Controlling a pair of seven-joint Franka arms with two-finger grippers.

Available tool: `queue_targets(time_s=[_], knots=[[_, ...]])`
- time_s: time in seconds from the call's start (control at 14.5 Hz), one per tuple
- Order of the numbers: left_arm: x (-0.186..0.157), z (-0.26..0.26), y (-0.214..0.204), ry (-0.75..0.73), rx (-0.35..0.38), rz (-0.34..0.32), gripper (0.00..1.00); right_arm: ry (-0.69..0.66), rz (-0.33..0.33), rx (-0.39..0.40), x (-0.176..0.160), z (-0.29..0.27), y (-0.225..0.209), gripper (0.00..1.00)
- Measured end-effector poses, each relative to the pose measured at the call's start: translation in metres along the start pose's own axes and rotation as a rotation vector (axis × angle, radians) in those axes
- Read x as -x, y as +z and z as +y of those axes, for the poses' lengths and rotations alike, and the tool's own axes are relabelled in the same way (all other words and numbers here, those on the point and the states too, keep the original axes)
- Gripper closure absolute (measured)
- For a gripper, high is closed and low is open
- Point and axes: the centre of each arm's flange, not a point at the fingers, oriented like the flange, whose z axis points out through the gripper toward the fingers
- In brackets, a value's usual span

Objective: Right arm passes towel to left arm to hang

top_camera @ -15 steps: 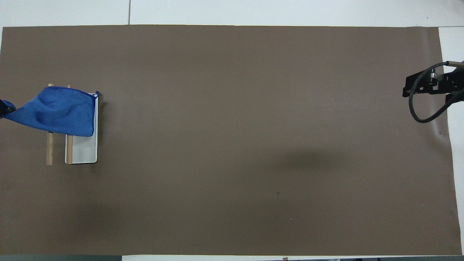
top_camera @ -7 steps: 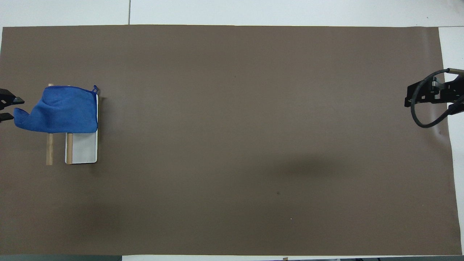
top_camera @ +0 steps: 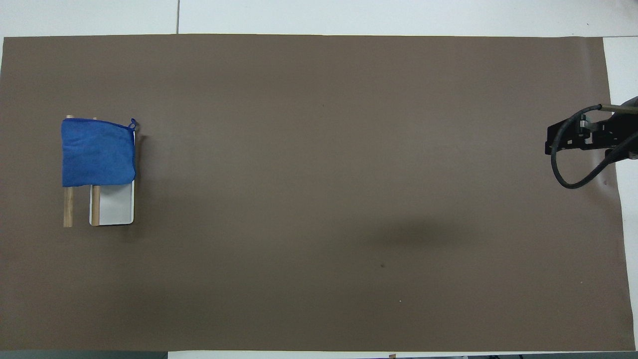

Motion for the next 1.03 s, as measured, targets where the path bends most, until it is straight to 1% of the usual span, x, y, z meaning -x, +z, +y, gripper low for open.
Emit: queue_targets(time_s=[0.21,0.48,0.69,0.83,1.03], knots=[[0.015,0.042,0.009,0.186,0.014,-0.043,0.00,-0.002,0.000,0.000,0.000,-0.001,0.000,0.00],[0.052,0.109,0.014,0.348,0.027,-0.138,0.00,0.009,-0.001,0.000,-0.001,0.005,0.000,0.00],[0.061,0.136,-0.003,0.422,0.026,-0.196,0.00,0.013,-0.001,0.000,-0.001,0.007,0.001,0.00],[0.060,0.152,-0.023,0.465,0.006,-0.238,0.00,0.011,-0.002,0.000,-0.001,0.007,0.001,0.00],[0.058,0.170,-0.045,0.502,-0.011,-0.273,0.00,-0.020,-0.001,0.000,-0.001,0.006,0.000,0.00]])
